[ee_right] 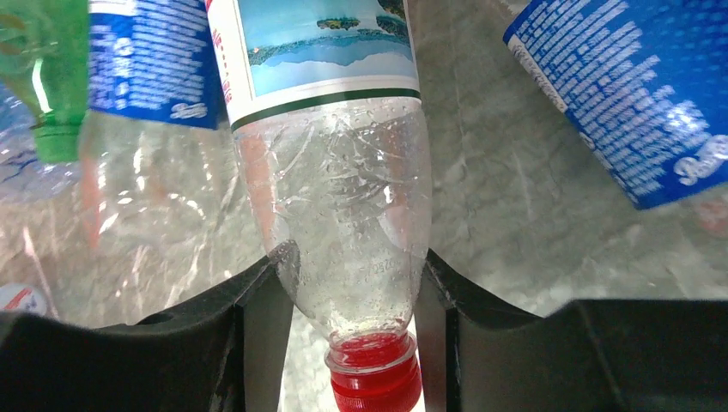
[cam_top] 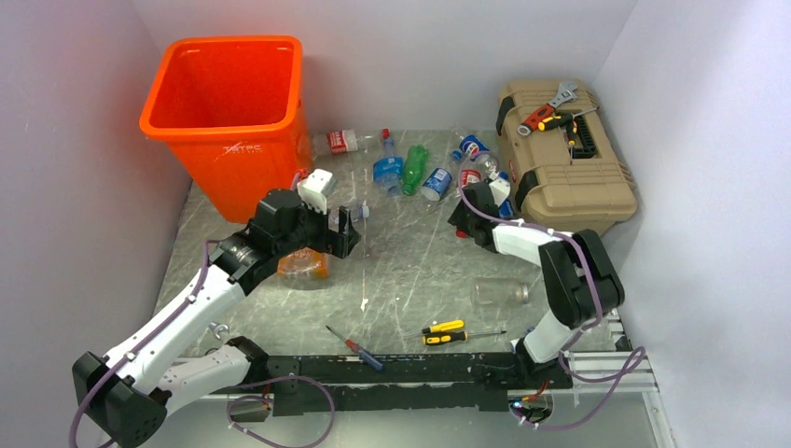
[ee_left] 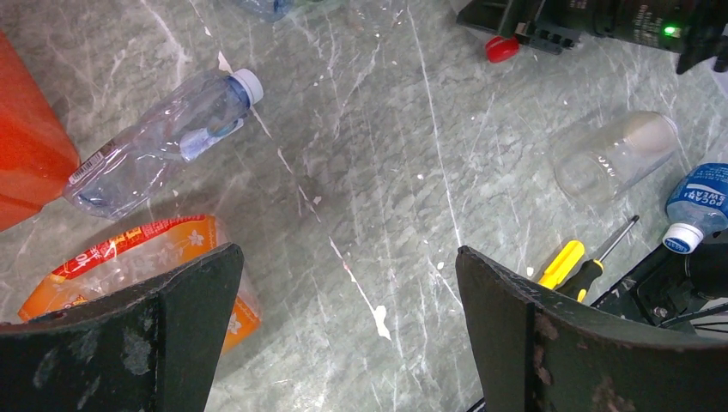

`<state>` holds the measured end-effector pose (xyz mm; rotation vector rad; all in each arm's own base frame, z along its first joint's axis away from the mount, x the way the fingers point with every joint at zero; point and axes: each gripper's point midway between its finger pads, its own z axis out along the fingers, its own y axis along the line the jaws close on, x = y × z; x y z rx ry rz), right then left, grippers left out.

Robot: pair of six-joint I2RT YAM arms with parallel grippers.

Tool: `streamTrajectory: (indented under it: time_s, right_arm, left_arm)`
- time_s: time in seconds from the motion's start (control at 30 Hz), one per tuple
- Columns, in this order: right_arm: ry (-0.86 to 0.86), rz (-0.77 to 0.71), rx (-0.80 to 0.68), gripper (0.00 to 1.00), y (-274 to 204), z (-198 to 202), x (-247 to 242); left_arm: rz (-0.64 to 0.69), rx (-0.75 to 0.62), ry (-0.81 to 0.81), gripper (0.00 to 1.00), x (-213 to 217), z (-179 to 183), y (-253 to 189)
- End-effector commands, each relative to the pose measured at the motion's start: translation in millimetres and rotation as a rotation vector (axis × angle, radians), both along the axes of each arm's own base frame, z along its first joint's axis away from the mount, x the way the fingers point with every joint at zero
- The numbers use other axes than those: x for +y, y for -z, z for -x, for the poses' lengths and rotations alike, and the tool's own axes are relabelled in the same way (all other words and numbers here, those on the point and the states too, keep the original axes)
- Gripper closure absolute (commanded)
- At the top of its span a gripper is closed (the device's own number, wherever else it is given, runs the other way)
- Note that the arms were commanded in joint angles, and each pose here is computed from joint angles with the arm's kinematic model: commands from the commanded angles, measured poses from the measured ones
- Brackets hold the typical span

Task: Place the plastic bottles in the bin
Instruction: Pick up the plastic bottle at the center of the board.

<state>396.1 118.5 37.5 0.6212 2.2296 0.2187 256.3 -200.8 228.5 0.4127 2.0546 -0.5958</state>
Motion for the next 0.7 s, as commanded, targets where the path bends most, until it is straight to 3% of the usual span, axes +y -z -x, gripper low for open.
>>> streamTrajectory:
  time_s: [0.0, 0.13, 0.33, 0.53, 0.67]
  right_arm:
    - [-0.062, -0.008, -0.139, 0.69, -49, 4, 8]
    - [-0.255, 0.023, -0.270, 0.71, -98, 38, 42]
    - [-0.849, -0.028, -0.384, 0.68, -140, 149, 127]
    - [-1.036, -0.135, -0.200, 0.68, -148, 214, 129]
    - [-1.089, -0.169, -0.078, 0.67, -161, 239, 125]
  left_arm:
    - [0.018, -0.063, -0.024, 0.01, 4, -3, -15]
    - [0.029, -0.100, -0.083, 0.01, 13, -7, -21]
    - [0.112, -0.324, -0.016, 0.01, 14, 3, -48]
    - [0.189, -0.644, 0.285, 0.01, -8, 45, -79]
    - [0.033, -0.800, 0.529, 0.00, -22, 65, -68]
